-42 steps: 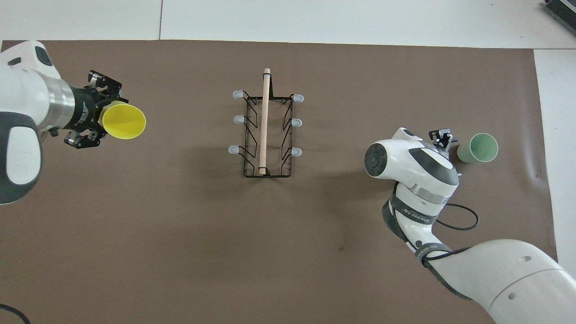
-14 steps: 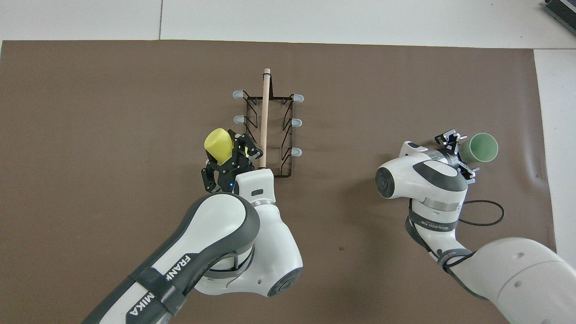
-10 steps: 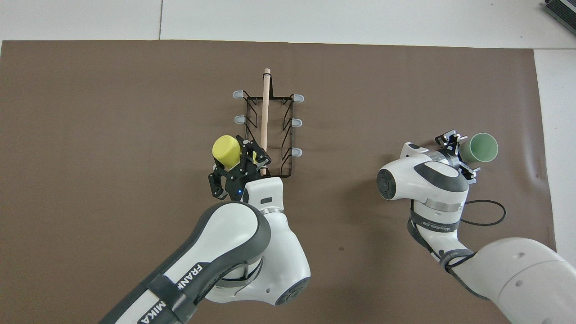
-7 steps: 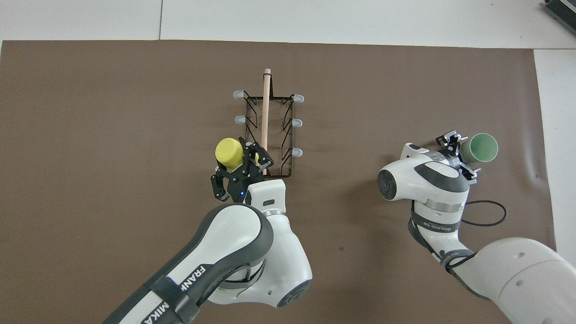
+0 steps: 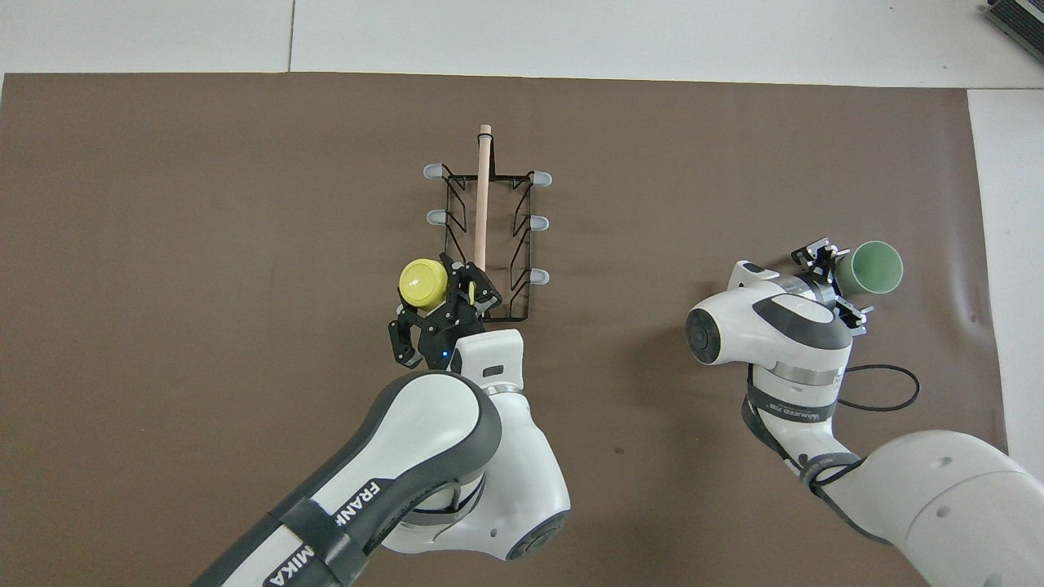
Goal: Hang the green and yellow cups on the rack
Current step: 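Hang the yellow cup on a rack peg with the left gripper, then open the left gripper and withdraw it from the yellow cup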
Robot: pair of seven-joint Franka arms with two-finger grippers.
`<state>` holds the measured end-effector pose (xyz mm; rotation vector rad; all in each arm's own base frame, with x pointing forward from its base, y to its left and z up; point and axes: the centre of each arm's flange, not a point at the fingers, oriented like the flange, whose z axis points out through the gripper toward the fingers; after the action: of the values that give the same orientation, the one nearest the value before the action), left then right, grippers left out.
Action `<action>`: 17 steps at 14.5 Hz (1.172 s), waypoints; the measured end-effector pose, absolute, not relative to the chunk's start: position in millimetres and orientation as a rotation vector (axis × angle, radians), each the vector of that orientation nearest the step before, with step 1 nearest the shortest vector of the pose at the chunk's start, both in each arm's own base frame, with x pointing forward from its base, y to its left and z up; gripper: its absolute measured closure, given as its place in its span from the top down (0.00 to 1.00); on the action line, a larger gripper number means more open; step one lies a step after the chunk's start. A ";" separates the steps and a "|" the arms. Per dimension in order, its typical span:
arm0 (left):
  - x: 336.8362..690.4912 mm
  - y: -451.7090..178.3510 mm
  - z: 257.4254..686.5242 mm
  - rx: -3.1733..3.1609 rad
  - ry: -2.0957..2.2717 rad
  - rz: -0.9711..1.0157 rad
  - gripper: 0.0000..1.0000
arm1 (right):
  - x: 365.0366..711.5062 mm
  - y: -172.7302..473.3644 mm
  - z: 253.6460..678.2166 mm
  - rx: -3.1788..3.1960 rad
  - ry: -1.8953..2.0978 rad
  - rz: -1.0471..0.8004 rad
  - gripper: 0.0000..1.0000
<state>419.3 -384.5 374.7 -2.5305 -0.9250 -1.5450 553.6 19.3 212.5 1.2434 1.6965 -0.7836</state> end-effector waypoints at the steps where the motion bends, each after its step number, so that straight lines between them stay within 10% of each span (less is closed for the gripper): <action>1: 418.6 -385.3 373.3 -2.537 -0.930 -1.533 0.73 | 553.8 16.8 212.4 1.241 1.690 -0.781 1.00; 4: 414.2 -390.7 369.9 -2.567 -0.920 -1.502 1.00 | 553.3 10.9 211.0 1.244 1.690 -0.777 1.00; 17: 479.2 -357.0 427.3 -2.642 -0.715 -1.075 1.00 | 551.7 9.1 209.3 1.247 1.693 -0.777 0.74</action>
<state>479.2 -357.0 427.3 -2.6419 -0.7149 -1.0755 551.7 9.1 209.3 1.2473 1.6929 -0.7775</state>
